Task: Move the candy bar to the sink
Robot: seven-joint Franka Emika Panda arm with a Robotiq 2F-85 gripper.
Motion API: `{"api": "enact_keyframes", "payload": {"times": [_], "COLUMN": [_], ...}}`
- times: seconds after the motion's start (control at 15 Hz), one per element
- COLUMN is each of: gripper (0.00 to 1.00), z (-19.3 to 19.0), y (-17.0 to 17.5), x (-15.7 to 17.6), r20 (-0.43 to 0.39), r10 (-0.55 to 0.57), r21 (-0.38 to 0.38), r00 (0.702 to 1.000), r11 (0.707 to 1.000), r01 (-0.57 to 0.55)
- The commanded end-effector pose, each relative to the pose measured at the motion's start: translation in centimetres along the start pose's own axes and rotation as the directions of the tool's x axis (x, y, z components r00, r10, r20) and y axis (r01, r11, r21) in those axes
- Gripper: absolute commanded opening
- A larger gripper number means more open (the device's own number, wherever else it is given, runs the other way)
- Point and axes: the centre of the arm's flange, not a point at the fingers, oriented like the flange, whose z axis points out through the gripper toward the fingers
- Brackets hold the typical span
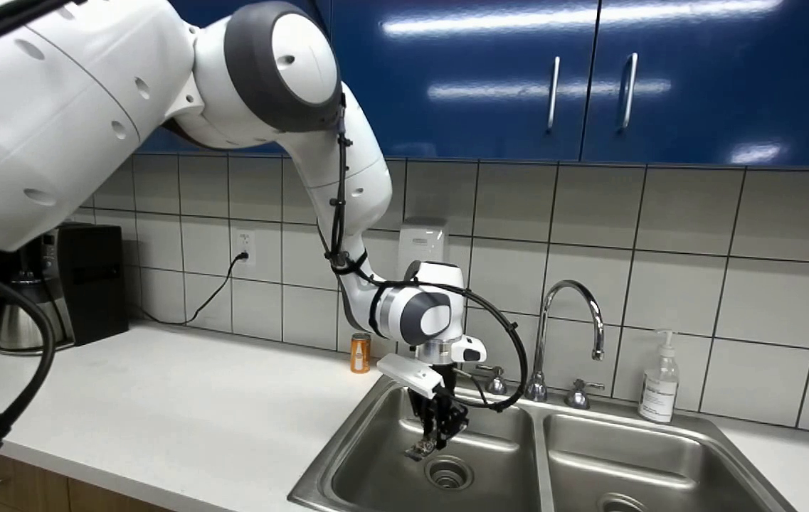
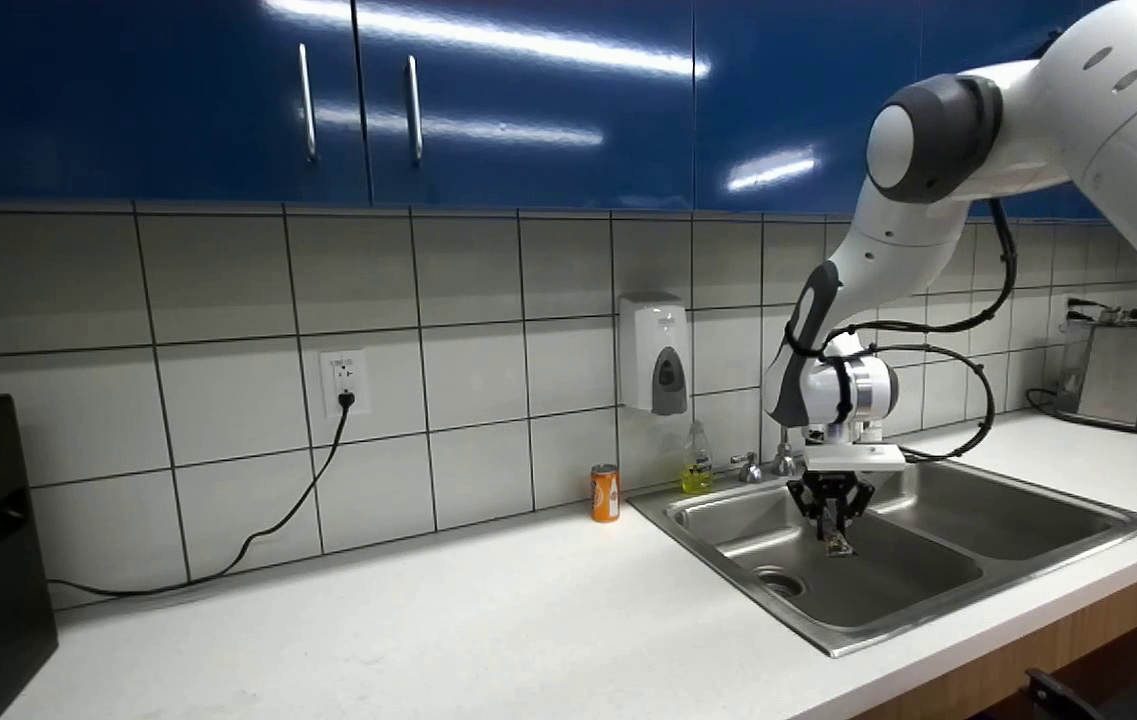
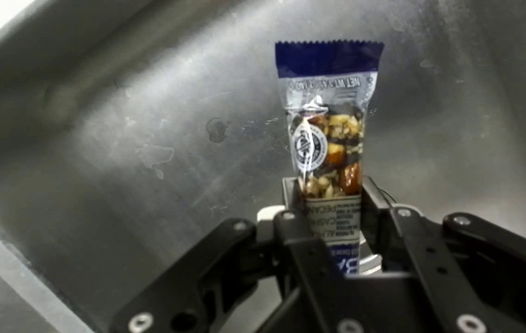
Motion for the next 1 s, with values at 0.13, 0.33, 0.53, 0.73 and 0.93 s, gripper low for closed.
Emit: {"api": "enact_keyframes", "payload": {"times": [0.13, 0.33, 0.53, 0.73, 0.93], "gripper": [0.08, 0.08, 0.08, 0.08, 0.08], "z": [4.9, 7.0, 8.5, 9.5, 10.4], "y": [-1.6, -1.8, -1.8, -1.8, -1.8], "x": [2.3, 2.1, 1.7, 1.4, 1.1], "r20": [0.040, 0.065, 0.082, 0.094, 0.105], "r10": [-0.033, -0.038, -0.042, -0.044, -0.050], "r21": [0.015, 0.016, 0.008, 0.002, -0.002], "r00": [0.999, 0.997, 0.996, 0.995, 0.993], "r11": [0.999, 0.999, 0.999, 0.999, 0.999], "r01": [0.032, 0.037, 0.041, 0.044, 0.050]}}
